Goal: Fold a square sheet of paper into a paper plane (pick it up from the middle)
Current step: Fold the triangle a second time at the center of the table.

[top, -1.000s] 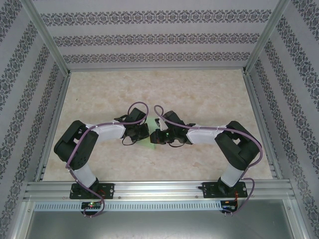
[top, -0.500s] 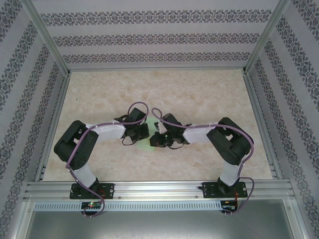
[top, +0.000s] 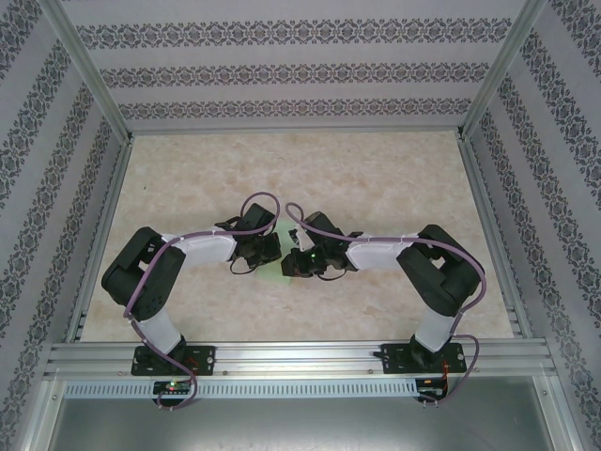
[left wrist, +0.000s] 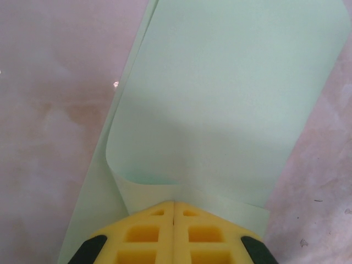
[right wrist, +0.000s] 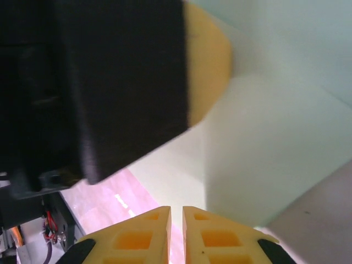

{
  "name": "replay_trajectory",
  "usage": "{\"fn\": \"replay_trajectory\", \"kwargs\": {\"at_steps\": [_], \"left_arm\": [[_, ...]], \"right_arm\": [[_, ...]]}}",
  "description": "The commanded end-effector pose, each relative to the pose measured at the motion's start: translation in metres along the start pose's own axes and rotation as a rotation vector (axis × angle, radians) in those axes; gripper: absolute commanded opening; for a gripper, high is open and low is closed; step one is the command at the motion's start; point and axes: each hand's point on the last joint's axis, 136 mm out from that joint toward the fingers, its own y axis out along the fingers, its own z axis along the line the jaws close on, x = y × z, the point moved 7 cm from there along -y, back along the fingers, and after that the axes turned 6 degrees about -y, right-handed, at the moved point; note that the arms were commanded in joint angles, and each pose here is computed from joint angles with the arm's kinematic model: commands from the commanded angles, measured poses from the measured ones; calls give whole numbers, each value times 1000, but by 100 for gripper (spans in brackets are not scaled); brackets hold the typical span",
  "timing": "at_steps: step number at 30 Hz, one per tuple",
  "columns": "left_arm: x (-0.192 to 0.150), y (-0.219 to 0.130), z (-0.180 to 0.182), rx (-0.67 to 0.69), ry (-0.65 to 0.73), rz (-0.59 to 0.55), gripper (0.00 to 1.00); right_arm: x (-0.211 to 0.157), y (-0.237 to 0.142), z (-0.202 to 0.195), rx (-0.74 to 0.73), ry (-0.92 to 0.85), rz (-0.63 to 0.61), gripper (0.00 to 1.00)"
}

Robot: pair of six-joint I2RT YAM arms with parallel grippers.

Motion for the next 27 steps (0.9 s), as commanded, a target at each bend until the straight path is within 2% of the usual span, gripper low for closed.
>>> {"fn": "replay_trajectory", "kwargs": {"at_steps": [1, 9, 18, 27], "left_arm": [[-7, 8, 14, 70, -3, 15, 5], [-8, 8, 15, 73, 0, 17, 4], [-8, 8, 14, 75, 2, 19, 4], [-8, 9, 17, 85, 1, 19, 4]], "right_arm": [[2, 0, 12, -1, -53, 11, 14], [-7, 8, -6, -74, -20, 32, 15], [-12, 11, -14, -55, 14, 47, 15], [-33, 14, -34, -133, 56, 103, 15]]}}
